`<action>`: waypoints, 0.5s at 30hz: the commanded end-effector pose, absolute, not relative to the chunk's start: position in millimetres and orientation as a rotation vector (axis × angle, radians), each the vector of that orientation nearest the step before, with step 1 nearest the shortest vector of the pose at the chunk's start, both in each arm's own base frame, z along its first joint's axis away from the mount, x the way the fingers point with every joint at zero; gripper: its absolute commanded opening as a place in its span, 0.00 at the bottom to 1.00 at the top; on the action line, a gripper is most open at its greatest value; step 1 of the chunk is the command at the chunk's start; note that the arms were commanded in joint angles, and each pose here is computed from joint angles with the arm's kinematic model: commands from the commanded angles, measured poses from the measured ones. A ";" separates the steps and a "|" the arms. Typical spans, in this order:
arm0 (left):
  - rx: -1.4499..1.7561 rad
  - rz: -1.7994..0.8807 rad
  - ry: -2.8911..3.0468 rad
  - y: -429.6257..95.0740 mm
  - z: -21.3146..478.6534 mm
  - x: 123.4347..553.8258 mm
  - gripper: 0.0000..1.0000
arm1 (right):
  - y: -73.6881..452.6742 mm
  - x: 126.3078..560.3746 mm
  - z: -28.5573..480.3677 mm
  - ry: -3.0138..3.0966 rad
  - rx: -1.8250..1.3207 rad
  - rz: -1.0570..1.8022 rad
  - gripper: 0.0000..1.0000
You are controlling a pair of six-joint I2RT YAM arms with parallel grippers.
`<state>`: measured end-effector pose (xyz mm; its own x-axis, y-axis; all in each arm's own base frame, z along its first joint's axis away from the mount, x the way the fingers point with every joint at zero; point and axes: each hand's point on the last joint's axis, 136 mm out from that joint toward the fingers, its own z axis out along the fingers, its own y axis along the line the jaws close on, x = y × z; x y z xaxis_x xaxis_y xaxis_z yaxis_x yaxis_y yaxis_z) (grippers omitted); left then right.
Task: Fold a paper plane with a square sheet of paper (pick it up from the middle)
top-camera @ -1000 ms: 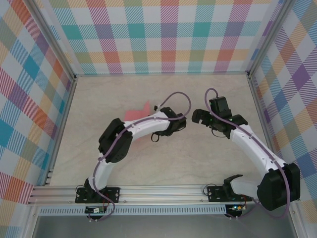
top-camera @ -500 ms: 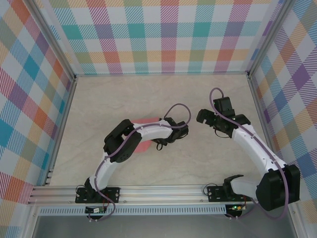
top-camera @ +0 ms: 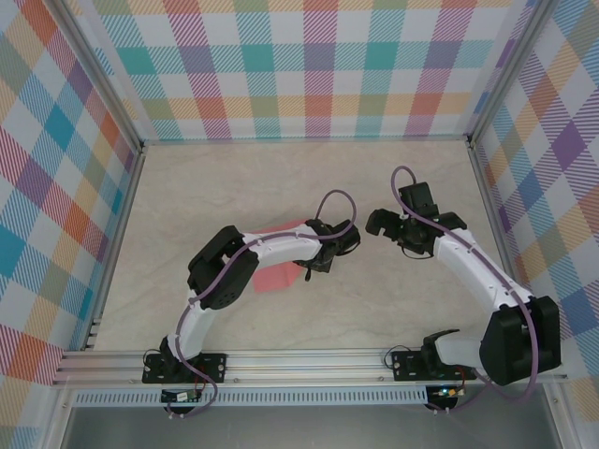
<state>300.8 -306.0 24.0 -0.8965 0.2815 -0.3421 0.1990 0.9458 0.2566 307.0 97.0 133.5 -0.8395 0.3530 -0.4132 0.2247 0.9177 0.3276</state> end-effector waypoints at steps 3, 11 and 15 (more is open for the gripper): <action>0.343 0.056 2.760 -325.4 32.3 289.2 0.48 | 108.0 309.9 136.3 2.610 0.412 0.454 0.99; 0.255 -0.305 2.767 -335.1 58.5 291.2 0.52 | 142.5 315.2 136.2 2.650 0.296 0.676 0.87; 0.162 -0.425 2.720 -326.3 89.9 296.6 0.58 | 171.8 319.0 139.6 2.669 0.207 0.824 0.75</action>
